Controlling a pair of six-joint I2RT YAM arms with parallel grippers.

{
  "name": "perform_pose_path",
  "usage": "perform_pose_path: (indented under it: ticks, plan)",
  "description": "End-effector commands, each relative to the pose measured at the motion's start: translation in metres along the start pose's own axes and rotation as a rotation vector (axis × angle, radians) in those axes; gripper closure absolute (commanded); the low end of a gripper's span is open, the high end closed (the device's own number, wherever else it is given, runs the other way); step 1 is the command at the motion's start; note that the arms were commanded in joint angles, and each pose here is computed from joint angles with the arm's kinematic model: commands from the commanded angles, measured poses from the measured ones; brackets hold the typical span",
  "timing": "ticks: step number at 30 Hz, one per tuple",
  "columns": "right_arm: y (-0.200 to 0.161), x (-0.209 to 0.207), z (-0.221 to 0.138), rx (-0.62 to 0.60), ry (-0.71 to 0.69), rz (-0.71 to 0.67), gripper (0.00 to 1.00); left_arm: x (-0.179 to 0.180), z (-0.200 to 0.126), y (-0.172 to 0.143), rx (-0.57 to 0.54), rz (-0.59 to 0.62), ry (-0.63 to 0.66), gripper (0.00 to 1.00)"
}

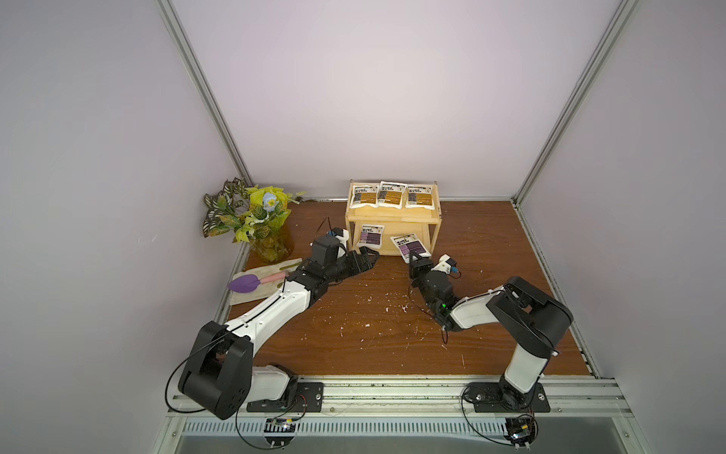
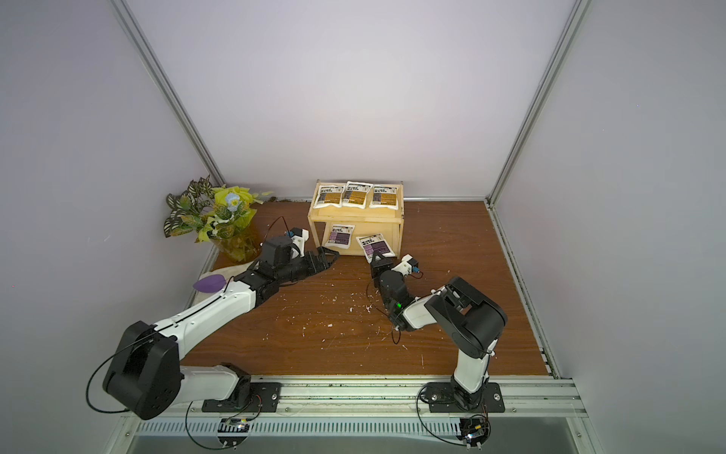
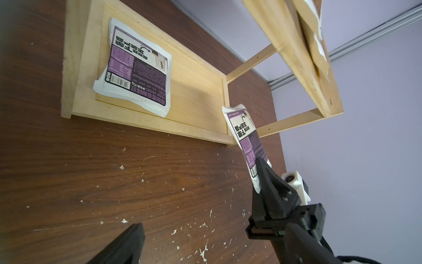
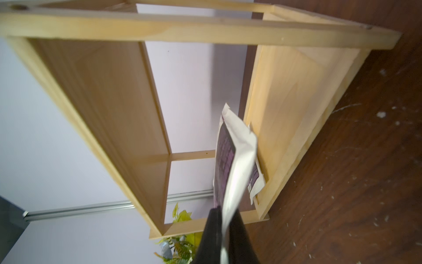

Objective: Place the bagged coffee beans on the shelf by color
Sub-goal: Place the bagged coffee beans on the shelf.

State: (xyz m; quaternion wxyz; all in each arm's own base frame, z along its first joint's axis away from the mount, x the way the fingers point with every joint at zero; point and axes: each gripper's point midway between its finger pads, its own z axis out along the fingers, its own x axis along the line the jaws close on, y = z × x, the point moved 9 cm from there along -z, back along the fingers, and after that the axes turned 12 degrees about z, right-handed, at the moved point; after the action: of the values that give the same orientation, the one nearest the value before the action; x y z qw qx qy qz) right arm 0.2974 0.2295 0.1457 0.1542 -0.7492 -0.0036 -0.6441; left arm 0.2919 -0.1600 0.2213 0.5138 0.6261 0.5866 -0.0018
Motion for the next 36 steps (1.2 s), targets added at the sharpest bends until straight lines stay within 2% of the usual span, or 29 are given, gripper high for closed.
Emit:
perform_pose_path:
  ticks: [1, 9, 15, 28, 32, 36]
  plan:
    - [0.003, -0.003, 0.009, -0.143, 0.001, 0.048, 0.96, -0.006, -0.001, 0.016, -0.037, 0.006, -0.052, 0.00]
    - [0.001, -0.014, 0.027, -0.252, 0.001, 0.064, 0.95, 0.004, 0.007, 0.024, -0.011, -0.007, -0.083, 0.00]
    - [-0.004, -0.024, 0.044, -0.295, 0.005, 0.080, 0.89, 0.009, 0.007, 0.027, 0.000, -0.006, -0.098, 0.00]
    - [-0.022, -0.038, 0.089, -0.326, -0.018, 0.117, 0.88, 0.015, 0.010, 0.021, 0.023, -0.004, -0.092, 0.00]
    - [-0.025, -0.038, 0.100, -0.316, -0.022, 0.126, 0.82, 0.016, 0.009, 0.021, 0.022, -0.006, -0.086, 0.00]
    - [-0.024, -0.033, 0.106, -0.314, -0.031, 0.105, 0.69, 0.016, 0.007, 0.022, 0.014, -0.008, -0.085, 0.01]
